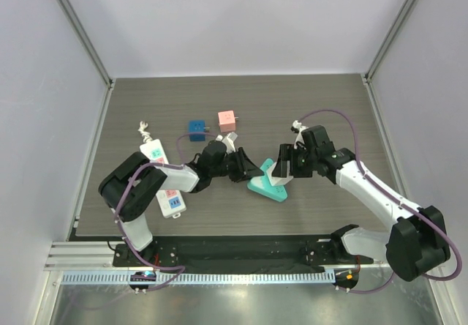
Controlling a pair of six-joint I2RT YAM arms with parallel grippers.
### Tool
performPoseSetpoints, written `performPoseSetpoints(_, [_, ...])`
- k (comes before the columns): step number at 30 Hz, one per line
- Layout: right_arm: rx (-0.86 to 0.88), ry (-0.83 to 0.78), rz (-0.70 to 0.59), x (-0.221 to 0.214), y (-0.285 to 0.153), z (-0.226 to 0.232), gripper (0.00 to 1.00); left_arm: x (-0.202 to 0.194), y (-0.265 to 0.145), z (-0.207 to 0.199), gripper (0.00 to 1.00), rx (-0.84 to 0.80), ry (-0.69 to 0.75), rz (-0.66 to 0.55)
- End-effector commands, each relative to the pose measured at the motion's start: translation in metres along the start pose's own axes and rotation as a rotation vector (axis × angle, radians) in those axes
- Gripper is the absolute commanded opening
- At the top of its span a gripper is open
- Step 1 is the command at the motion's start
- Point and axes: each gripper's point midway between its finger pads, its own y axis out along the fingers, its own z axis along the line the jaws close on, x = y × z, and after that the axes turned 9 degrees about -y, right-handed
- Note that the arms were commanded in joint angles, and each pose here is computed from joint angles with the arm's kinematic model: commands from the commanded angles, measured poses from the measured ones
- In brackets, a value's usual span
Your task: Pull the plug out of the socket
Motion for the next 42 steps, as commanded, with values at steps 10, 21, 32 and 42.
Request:
performPoseSetpoints(10, [-0.193,-0.163,-0.233,0.065,-0.016,0.030,0.01,-0.020,-0.017,0.098,0.00,0.362,0.013,0.029])
performPoseSetpoints(21, [-0.066,-0.112,-0.246,0.087,-0.022,0.026,0.01,-0.026,-0.018,0.078,0.14,0.240,0.057,0.049])
performPoseSetpoints(32, [-0.033,-0.126,-0.513,0.176,0.015,0.032,0.01,-0.018,-0.037,0.054,0.73,0.128,0.122,-0.047])
performPoseSetpoints(42, [-0.150,-0.097,-0.767,0.225,0.066,-0.001,0.07,-0.010,-0.066,0.042,0.81,0.038,0.154,-0.180])
